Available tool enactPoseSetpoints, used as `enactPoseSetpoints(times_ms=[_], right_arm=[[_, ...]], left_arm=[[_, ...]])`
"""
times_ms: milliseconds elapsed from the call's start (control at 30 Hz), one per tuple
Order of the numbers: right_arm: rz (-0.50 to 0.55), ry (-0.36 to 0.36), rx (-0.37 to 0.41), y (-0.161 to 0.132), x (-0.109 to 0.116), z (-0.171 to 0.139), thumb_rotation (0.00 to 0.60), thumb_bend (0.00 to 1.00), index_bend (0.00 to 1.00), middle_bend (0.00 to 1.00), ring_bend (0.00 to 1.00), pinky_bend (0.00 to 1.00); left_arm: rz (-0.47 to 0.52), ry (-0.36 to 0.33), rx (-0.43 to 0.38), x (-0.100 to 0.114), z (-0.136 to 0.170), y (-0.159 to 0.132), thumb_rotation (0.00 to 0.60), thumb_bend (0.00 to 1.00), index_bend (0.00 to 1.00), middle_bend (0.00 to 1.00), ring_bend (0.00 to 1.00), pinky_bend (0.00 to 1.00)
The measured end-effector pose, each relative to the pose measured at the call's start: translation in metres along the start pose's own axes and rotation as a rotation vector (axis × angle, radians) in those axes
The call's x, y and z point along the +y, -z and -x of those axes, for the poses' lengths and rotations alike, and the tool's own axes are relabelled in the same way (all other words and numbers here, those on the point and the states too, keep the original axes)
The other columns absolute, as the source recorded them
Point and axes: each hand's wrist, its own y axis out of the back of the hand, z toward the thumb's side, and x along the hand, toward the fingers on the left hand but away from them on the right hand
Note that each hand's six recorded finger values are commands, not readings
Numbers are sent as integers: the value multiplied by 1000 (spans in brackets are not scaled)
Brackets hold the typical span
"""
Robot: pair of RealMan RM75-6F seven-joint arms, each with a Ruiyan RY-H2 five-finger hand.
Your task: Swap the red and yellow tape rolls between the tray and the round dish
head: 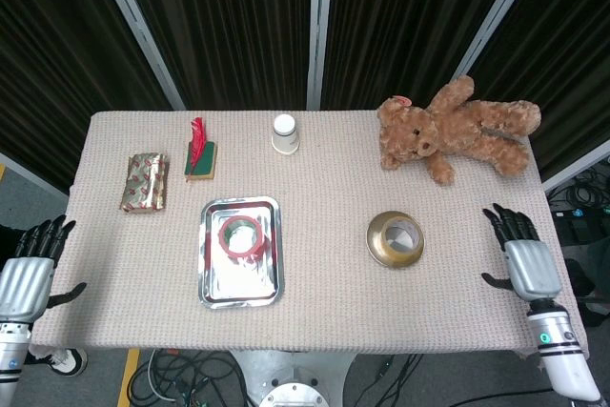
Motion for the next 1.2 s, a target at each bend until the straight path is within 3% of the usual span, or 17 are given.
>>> enactPoseSetpoints(times_ms=[167,333,500,600,833,933,1200], right_arm=[[-42,-118,107,-46,-14,40,600,0,0,0,0,0],[-74,-182,179,-90,-28,72,600,0,0,1,0,0],[-74,-226,204,-115,-44,85,600,0,0,131,1,0],[-84,-229,202,-119,-48,87,600,0,0,224,62,0],[-97,-190,188,-119,-45,86,600,7,5,292,238,0],[-98,-178,191,-120,-44,87,600,55,72,364,310,0],[-72,-137,217,-127,-36,86,600,114,146,433,348,0]], left_arm=[[13,-3,-1,-1,0,-2,600,105,15,0,0,85],[16,-11,-8,-2,0,-2,600,105,15,0,0,85],[19,3,-1,-4,1,1,600,105,15,0,0,85],[15,14,-2,-5,2,2,600,105,15,0,0,85],[16,21,-8,-7,1,0,600,106,15,0,0,85],[17,24,-5,-8,1,0,600,105,15,0,0,85],[24,22,2,-8,2,3,600,105,15,0,0,85]])
